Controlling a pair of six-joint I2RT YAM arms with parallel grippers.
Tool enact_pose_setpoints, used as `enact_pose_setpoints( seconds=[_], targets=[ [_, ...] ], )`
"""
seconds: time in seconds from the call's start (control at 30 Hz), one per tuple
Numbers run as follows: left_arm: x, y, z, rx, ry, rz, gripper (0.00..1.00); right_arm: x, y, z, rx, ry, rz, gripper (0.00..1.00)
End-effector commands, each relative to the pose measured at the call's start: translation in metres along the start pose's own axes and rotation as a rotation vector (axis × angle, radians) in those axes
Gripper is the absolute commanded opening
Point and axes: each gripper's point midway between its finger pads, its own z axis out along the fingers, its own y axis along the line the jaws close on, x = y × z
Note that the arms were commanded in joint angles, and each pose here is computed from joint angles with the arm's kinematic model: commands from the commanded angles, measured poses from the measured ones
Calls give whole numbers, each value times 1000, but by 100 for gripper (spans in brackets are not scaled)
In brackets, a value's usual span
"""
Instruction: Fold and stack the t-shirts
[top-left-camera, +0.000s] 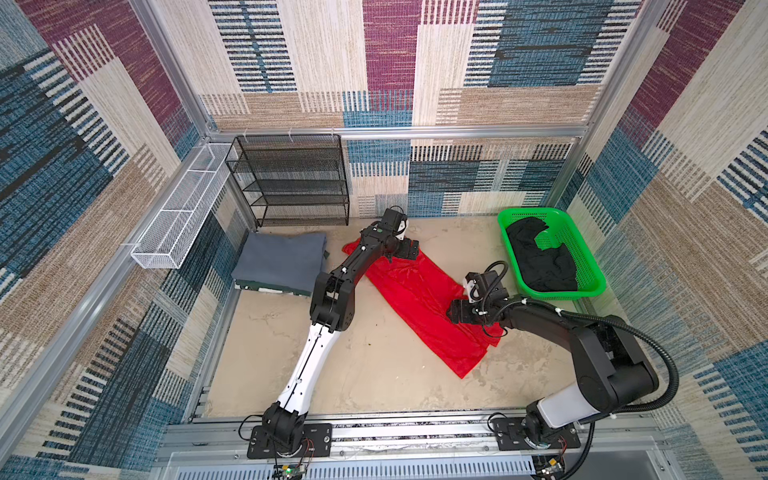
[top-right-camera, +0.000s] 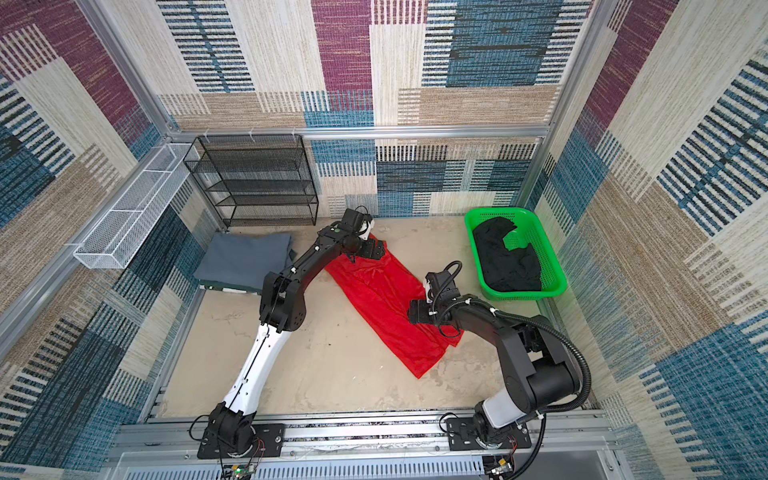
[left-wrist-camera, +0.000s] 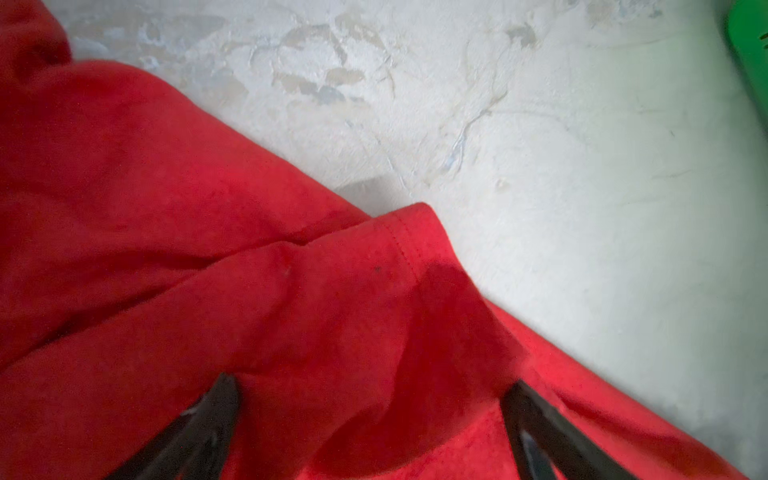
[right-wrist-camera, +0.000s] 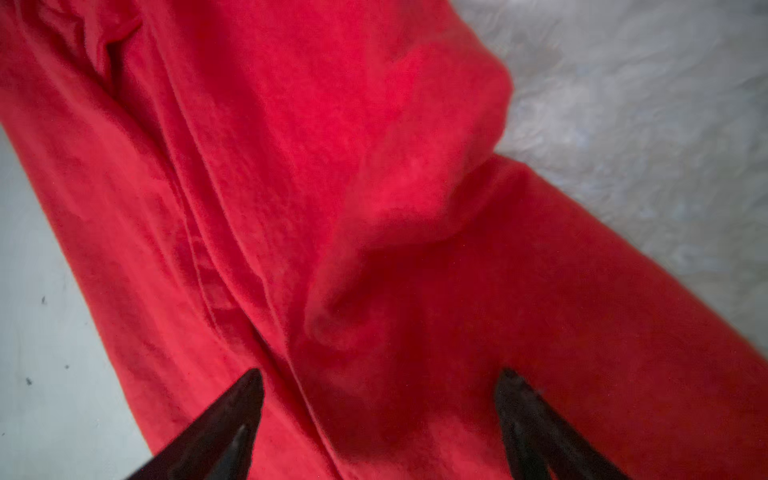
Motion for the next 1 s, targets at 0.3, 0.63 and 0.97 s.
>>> enact_pose_setpoints(
  seconds=[0.3, 0.63, 0.97],
  targets=[
    [-24, -13, 6, 107, -92, -27, 98, 73, 43, -17, -159, 204, 76, 87],
    [-34, -46, 5, 266, -129, -46, 98, 94, 79, -9, -227, 269, 41, 86],
    [-29, -82, 0, 376, -104, -6, 98, 78, 89, -14, -260, 174, 113, 88]
  ],
)
